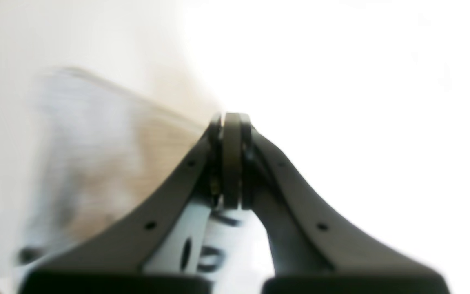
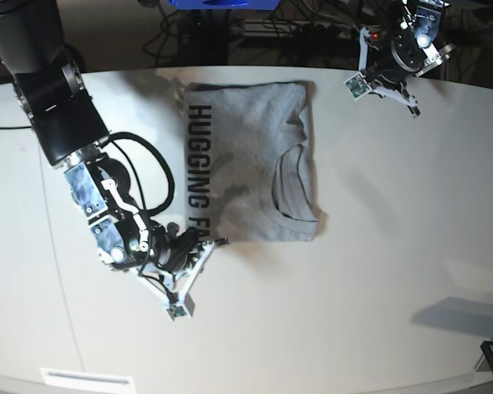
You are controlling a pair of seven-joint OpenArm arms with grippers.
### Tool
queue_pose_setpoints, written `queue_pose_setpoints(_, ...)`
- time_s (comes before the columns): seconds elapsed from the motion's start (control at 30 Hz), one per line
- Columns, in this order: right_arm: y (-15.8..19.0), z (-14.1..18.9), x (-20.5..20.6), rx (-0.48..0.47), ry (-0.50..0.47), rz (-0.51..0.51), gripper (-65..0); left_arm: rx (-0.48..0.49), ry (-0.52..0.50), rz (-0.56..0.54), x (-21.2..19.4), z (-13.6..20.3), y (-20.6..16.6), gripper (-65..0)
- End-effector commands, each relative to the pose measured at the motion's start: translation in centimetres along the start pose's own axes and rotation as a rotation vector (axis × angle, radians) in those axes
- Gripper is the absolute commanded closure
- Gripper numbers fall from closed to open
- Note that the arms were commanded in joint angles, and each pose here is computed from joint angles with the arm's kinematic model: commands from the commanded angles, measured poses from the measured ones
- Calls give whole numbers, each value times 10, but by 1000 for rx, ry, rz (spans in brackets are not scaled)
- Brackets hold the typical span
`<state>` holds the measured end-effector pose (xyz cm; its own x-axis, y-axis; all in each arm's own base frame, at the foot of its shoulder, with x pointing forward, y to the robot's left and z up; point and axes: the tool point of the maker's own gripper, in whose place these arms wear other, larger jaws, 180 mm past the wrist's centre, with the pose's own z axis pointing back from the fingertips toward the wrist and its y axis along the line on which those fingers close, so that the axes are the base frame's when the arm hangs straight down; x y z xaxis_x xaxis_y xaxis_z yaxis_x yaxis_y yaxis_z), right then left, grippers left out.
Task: Fold the T-shirt properly
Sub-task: 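Withdraw the right gripper from the shirt and move the left gripper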
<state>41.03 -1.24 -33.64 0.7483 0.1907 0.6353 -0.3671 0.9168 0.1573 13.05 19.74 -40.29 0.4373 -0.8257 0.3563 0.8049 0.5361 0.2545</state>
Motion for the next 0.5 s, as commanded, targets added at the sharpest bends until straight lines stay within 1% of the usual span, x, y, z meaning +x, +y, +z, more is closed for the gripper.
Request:
queue_pose_setpoints(0.0, 1, 3, 23, -13, -55, 21, 0, -5, -21, -9, 6, 2, -2, 0)
queue_pose_setpoints(0.1, -15, -5, 19, -101, -49, 62, 0, -32, -35, -18, 12, -1, -11, 0)
queue_pose_setpoints(0.17, -18, -14, 14, -138, -50, 111, 0, -53, -49, -25, 17, -3, -19, 0)
queue_pose_setpoints(0.27, -30, -32, -7, -204, 9, 177, 0, -86, -70, -35, 26, -6, -31, 0)
queue_pose_setpoints(0.33, -26, -44, -20, -213, 41, 203, 0, -109, -91, -51, 36, -10, -38, 0)
queue_pose_setpoints(0.47, -34, -55, -32, -239, 62, 206, 0, -157, -115, -72, 45, -12, -55, 0)
